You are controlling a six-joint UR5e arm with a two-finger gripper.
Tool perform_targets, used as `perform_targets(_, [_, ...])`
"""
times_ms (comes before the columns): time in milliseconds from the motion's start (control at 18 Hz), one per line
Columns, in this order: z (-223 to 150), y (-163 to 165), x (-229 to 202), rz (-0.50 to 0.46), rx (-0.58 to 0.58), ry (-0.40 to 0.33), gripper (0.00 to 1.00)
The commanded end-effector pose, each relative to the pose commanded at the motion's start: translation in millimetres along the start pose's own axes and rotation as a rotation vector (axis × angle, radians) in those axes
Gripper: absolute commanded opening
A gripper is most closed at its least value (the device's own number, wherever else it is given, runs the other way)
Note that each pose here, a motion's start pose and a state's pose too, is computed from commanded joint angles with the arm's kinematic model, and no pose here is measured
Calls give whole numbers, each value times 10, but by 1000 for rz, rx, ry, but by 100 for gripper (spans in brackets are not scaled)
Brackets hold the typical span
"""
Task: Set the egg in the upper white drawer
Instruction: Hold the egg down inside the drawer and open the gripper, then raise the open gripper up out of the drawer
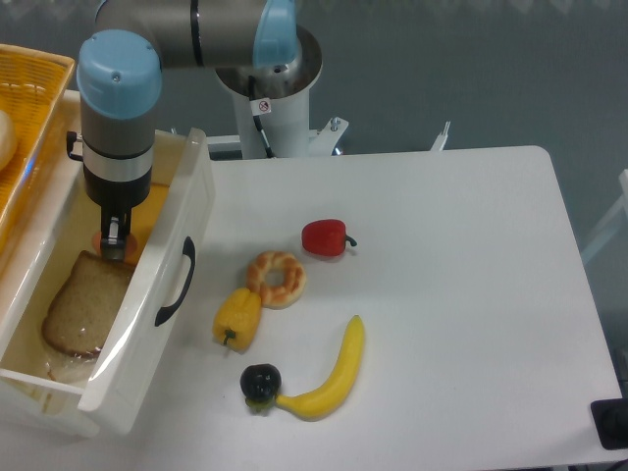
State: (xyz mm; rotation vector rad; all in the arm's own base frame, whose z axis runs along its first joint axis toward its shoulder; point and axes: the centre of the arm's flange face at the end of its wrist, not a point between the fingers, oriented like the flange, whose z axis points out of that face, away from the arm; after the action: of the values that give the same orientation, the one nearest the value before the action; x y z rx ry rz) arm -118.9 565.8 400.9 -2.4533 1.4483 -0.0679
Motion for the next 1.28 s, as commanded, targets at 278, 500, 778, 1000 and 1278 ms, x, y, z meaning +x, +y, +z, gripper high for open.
perform_targets(278, [28,9,28,9,0,4,82])
perform_targets(500, [10,2,24,11,2,-1,86])
perform_targets(778, [-61,-11,11,11,3,-21,96])
perform_targets(1000, [-152,-5,-12,5,6,-39,96])
perform_targets(1278, [-410,-6,-7,-14,5,-83,100])
